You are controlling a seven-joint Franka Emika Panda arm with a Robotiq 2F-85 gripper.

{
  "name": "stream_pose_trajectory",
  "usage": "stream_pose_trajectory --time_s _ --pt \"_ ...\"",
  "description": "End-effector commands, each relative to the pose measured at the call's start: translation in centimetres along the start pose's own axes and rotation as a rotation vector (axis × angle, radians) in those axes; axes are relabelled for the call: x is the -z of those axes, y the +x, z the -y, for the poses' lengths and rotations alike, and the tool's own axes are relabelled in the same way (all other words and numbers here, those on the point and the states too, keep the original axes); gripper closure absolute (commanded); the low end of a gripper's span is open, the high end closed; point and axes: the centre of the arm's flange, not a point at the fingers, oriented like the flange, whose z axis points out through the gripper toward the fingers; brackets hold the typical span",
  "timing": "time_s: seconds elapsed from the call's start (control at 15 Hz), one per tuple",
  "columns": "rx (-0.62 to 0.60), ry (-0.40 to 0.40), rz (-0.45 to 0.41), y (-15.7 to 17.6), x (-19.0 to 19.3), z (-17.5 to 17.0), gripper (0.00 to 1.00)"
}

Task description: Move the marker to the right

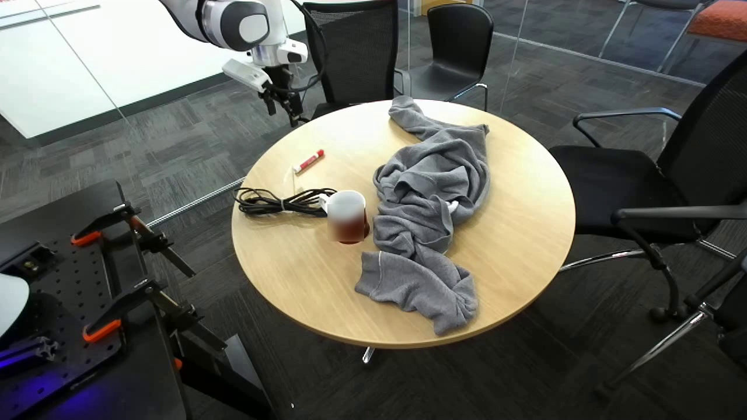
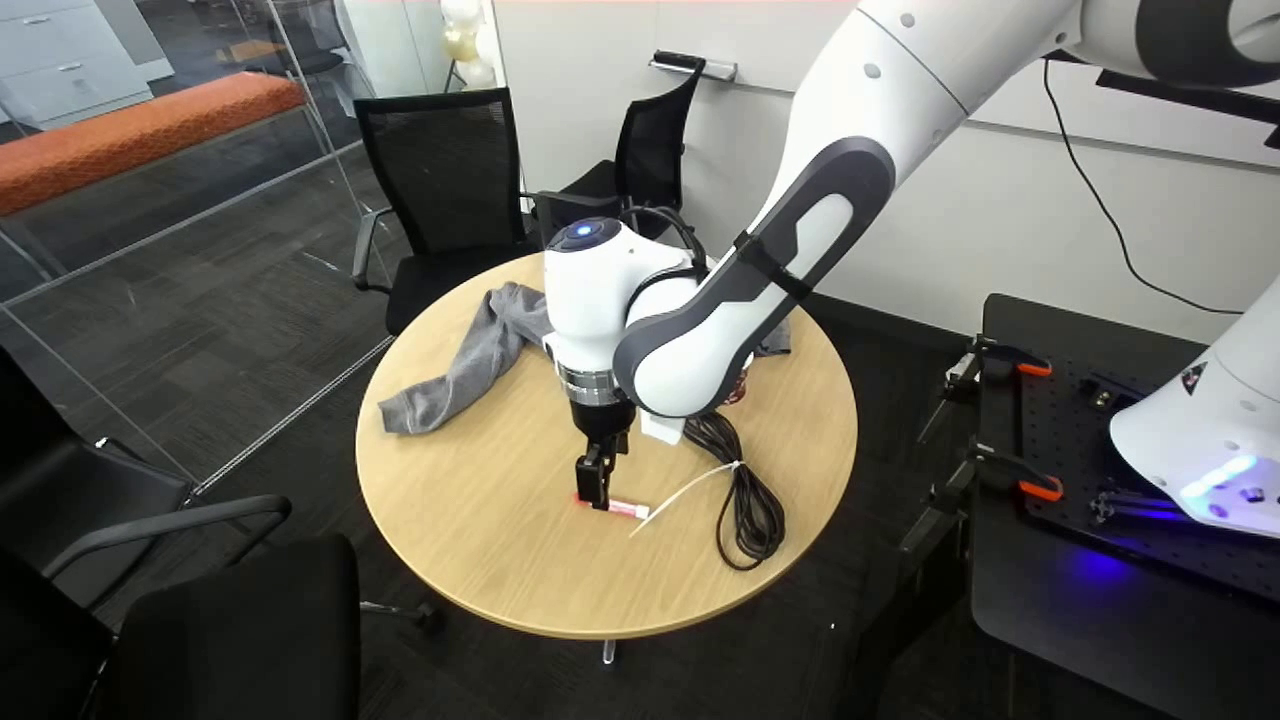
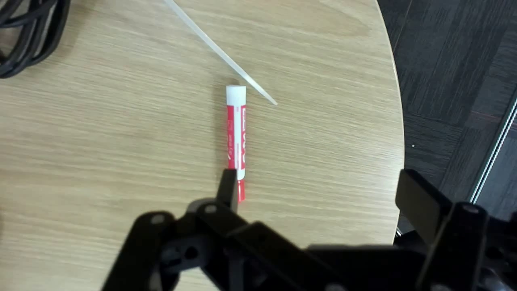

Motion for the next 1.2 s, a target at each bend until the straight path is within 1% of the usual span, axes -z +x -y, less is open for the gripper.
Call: stream_pose_trajectory --time_s 0.0,0.27,0.47,1.13 --pt "-0.013 0.002 0.03 0.4 -1.0 -1.2 0.0" --pt "-0.018 -0.013 0.049 0.6 -3.4 -2.4 0.0" --pt "-0.019 -0.023 0.046 0.8 -5.2 -3.0 0.0" --pt "-0.029 -0.034 0.04 2.2 -9.7 -3.8 0.0"
